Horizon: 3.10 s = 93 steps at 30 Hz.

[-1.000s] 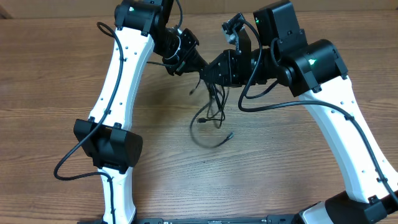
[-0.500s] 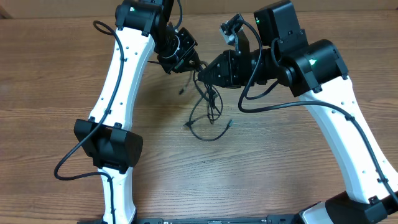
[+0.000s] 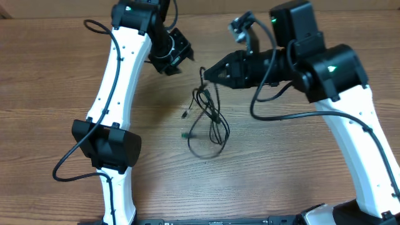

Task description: Untangle cables

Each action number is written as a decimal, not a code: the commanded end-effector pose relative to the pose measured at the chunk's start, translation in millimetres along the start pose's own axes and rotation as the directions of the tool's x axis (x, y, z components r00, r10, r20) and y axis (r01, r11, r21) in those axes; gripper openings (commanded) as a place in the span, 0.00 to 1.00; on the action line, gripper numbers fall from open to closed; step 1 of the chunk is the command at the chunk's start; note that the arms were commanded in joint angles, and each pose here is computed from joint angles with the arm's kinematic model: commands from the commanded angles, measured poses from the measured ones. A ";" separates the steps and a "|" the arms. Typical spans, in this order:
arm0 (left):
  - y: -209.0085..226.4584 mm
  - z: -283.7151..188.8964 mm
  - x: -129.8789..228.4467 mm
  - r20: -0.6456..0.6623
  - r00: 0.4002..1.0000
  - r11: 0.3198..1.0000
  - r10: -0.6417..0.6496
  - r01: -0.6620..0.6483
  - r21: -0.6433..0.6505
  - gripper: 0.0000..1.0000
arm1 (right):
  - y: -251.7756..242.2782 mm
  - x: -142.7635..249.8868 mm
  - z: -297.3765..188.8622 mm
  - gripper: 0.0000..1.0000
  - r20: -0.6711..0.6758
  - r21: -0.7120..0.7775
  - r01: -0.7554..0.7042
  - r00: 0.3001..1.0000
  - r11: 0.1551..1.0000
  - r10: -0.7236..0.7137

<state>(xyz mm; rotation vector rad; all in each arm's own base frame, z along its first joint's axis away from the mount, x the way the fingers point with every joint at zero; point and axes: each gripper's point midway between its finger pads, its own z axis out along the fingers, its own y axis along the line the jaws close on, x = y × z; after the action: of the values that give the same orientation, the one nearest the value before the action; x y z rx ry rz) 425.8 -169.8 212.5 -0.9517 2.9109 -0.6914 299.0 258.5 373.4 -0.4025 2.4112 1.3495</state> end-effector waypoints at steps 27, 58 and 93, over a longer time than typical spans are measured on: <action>36.5 -14.6 -24.0 0.040 0.999 0.996 -0.020 0.023 -0.084 0.84 | 67.5 -52.0 -113.8 0.04 0.306 -0.297 0.371 0.910 0.880 -0.281; -16.2 -101.4 12.4 0.200 0.831 0.814 0.519 -0.552 0.180 0.93 | -15.2 -81.5 -90.8 0.04 0.293 -0.144 -0.073 0.949 0.987 0.113; -39.5 -110.3 59.4 -0.226 0.821 0.783 -0.525 0.569 0.250 0.89 | 49.5 -59.7 -30.3 0.04 0.218 -0.191 0.146 0.970 0.971 -0.103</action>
<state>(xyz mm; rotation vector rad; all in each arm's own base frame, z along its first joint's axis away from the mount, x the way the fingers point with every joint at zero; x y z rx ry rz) 388.0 -175.2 333.8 -1.6416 2.5029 -1.1557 334.3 256.2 442.2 -0.3841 2.0934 1.5112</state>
